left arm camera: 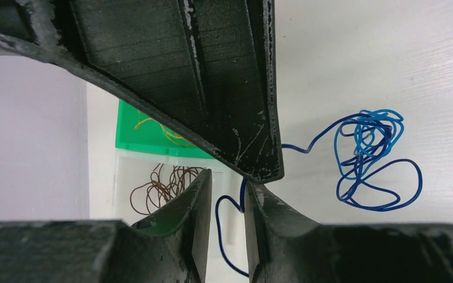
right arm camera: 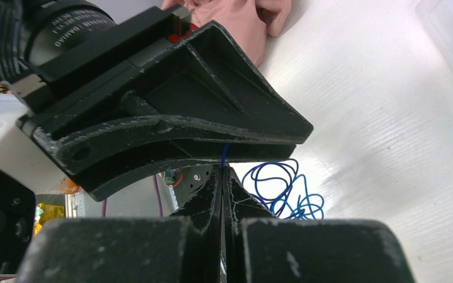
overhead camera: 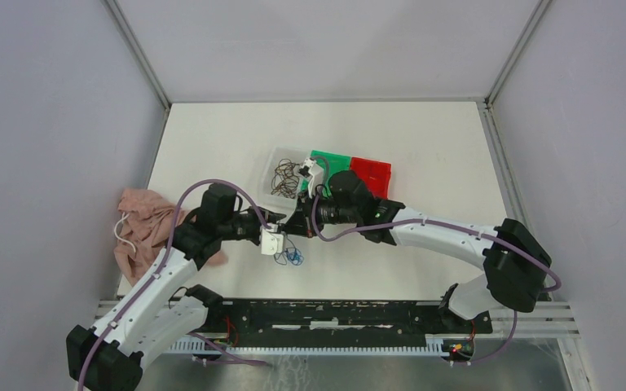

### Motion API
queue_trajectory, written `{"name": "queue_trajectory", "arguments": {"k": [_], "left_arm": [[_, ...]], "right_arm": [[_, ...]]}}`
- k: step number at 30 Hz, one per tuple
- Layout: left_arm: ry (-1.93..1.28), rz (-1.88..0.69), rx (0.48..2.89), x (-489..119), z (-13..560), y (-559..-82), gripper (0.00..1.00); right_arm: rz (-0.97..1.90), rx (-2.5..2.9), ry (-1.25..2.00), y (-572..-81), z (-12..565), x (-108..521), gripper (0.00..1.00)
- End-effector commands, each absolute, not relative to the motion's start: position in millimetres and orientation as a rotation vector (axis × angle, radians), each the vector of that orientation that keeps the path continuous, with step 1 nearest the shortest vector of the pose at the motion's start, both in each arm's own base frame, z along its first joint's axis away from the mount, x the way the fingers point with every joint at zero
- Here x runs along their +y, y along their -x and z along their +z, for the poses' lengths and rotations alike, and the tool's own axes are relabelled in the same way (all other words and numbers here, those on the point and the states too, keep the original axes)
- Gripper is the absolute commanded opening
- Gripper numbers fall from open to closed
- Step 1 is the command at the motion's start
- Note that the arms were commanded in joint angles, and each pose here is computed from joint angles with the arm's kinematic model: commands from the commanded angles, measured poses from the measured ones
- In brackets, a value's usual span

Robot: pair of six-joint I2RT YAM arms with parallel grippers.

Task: Untangle the cables

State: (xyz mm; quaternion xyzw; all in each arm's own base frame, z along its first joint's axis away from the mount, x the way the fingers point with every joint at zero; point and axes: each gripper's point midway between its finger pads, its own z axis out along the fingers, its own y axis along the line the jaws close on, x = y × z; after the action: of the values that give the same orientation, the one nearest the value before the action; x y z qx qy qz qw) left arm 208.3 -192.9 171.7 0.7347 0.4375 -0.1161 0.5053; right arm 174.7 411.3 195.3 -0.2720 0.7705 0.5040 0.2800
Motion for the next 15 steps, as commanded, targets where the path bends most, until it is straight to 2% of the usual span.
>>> {"name": "queue_trajectory", "arguments": {"k": [1, 4, 6, 7, 8, 9, 15], "left_arm": [[-1.748, -0.300, 0.950, -204, 192, -204, 0.32], [-1.745, -0.303, 0.936, -207, 195, -203, 0.23], [-1.714, -0.285, 0.941, -207, 203, -207, 0.11], [-1.683, -0.275, 0.950, -207, 209, -211, 0.05], [-1.648, -0.272, 0.968, -208, 215, -214, 0.03], [-1.621, -0.274, 0.978, -208, 221, -217, 0.03], [-1.498, -0.379, 1.010, -218, 268, -216, 0.03]], "right_arm": [[1.462, 1.912, 0.705, -174, 244, 419, 0.00], [1.478, 1.911, 0.701, -173, 246, 420, 0.02], [1.479, 1.915, 0.690, -173, 245, 418, 0.13], [1.478, 1.914, 0.675, -174, 245, 416, 0.22], [1.471, 1.913, 0.655, -175, 244, 413, 0.32], [1.458, 1.922, 0.632, -177, 238, 407, 0.37], [1.401, 1.870, 0.513, -183, 224, 379, 0.64]]}}
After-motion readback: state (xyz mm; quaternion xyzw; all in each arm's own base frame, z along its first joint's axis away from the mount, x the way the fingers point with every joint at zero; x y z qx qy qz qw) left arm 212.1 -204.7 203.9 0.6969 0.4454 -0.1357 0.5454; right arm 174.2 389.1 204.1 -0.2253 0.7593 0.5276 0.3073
